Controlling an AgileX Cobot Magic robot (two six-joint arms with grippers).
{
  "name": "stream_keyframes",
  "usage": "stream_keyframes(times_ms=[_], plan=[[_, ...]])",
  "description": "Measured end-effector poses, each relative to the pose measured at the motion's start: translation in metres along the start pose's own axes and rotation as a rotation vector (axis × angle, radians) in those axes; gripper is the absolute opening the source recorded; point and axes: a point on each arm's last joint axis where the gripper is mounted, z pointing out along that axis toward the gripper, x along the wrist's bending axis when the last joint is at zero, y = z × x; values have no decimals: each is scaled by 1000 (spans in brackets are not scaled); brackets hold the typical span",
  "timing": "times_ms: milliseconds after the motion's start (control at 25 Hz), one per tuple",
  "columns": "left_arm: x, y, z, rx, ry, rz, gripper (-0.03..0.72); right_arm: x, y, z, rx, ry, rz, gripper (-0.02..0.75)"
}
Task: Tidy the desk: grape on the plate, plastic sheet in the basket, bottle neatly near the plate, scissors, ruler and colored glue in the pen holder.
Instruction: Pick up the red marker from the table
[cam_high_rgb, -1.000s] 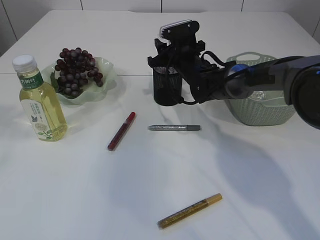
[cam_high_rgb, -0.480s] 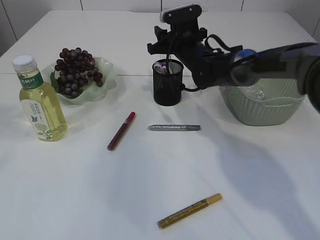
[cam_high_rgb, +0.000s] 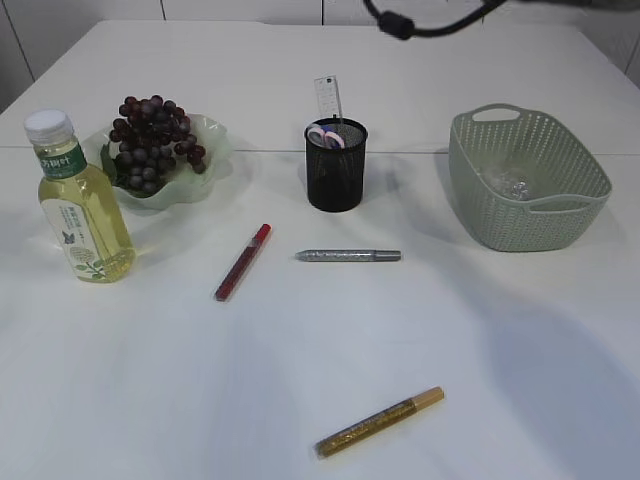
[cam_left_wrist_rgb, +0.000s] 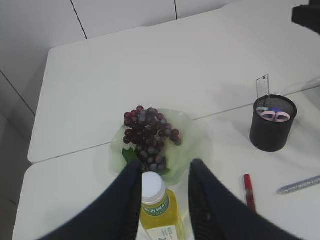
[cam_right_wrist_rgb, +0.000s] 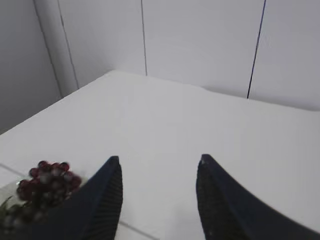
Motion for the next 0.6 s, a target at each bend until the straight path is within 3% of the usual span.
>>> stream_keyframes(times_ms=[120, 360, 600], plan=[[0, 0, 0, -1, 1, 2, 239, 3, 37, -37, 105, 54, 25, 386], [-1, 0, 2, 4, -8, -53, 239, 7, 103, -121, 185, 130, 17, 386], [-7, -12, 15, 136, -36, -108, 239, 11, 118, -174, 345, 189, 20, 386]])
